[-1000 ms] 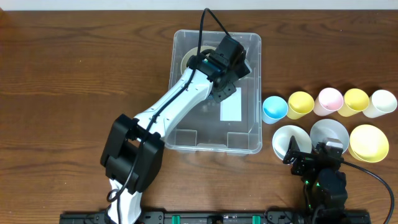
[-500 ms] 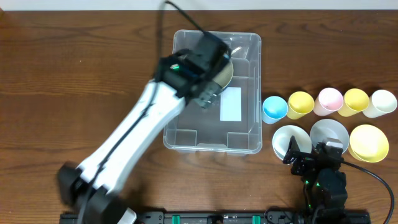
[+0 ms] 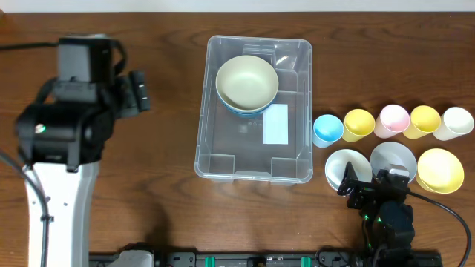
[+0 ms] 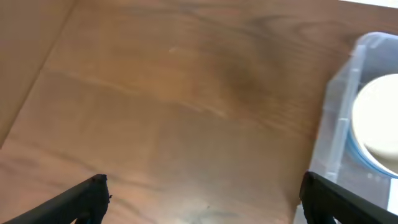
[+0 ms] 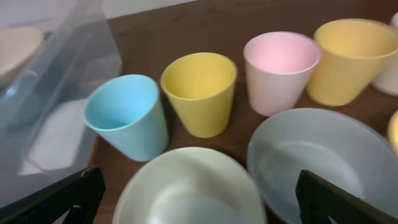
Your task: Pack container
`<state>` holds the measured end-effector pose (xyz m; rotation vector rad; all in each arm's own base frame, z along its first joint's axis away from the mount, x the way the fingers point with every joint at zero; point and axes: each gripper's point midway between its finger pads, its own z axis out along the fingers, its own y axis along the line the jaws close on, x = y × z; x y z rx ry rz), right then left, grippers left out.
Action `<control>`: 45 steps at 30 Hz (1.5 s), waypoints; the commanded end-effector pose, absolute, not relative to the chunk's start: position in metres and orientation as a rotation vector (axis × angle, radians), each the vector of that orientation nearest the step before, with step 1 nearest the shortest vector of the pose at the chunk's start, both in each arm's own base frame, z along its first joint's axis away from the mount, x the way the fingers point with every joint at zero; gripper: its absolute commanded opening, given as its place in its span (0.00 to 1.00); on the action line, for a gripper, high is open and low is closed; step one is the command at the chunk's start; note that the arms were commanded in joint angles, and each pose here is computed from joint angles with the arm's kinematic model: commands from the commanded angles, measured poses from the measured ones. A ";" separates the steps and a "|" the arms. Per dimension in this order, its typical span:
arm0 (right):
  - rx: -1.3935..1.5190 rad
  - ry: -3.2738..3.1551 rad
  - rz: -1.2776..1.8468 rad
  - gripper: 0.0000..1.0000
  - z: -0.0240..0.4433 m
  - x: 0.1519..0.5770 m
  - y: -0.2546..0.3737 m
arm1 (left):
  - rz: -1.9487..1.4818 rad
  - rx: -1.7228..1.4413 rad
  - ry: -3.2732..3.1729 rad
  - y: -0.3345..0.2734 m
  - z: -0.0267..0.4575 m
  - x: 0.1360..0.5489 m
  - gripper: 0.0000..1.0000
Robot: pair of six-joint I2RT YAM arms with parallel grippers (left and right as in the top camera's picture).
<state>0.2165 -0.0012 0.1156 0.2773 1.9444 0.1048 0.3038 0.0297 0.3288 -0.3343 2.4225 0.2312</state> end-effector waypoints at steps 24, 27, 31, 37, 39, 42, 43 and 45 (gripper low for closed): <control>0.409 2.115 0.233 0.99 0.248 0.214 0.010 | 0.239 -0.389 2.454 0.035 0.325 0.292 0.98; 0.388 2.151 0.203 0.99 0.262 0.213 0.009 | 0.239 -0.389 2.454 0.035 0.325 0.292 0.98; 0.786 2.094 -0.021 0.99 0.252 0.198 -0.043 | 0.239 -0.390 2.454 0.035 0.325 0.292 0.98; 1.079 2.033 -0.132 0.99 0.239 0.186 -0.077 | 0.239 -0.390 2.454 0.035 0.325 0.292 0.98; 1.152 2.021 -0.174 0.99 0.235 0.185 -0.089 | 0.239 -0.389 2.454 0.035 0.325 0.292 0.98; 1.249 2.073 -0.144 0.99 0.218 0.189 -0.095 | 0.239 -0.390 2.454 0.035 0.325 0.292 0.98; 1.267 2.112 -0.131 0.99 0.211 0.191 -0.097 | 0.239 -0.389 2.454 0.035 0.325 0.292 0.98; 1.307 2.168 -0.128 0.99 0.198 0.194 -0.102 | 0.239 -0.389 2.454 0.035 0.325 0.292 0.98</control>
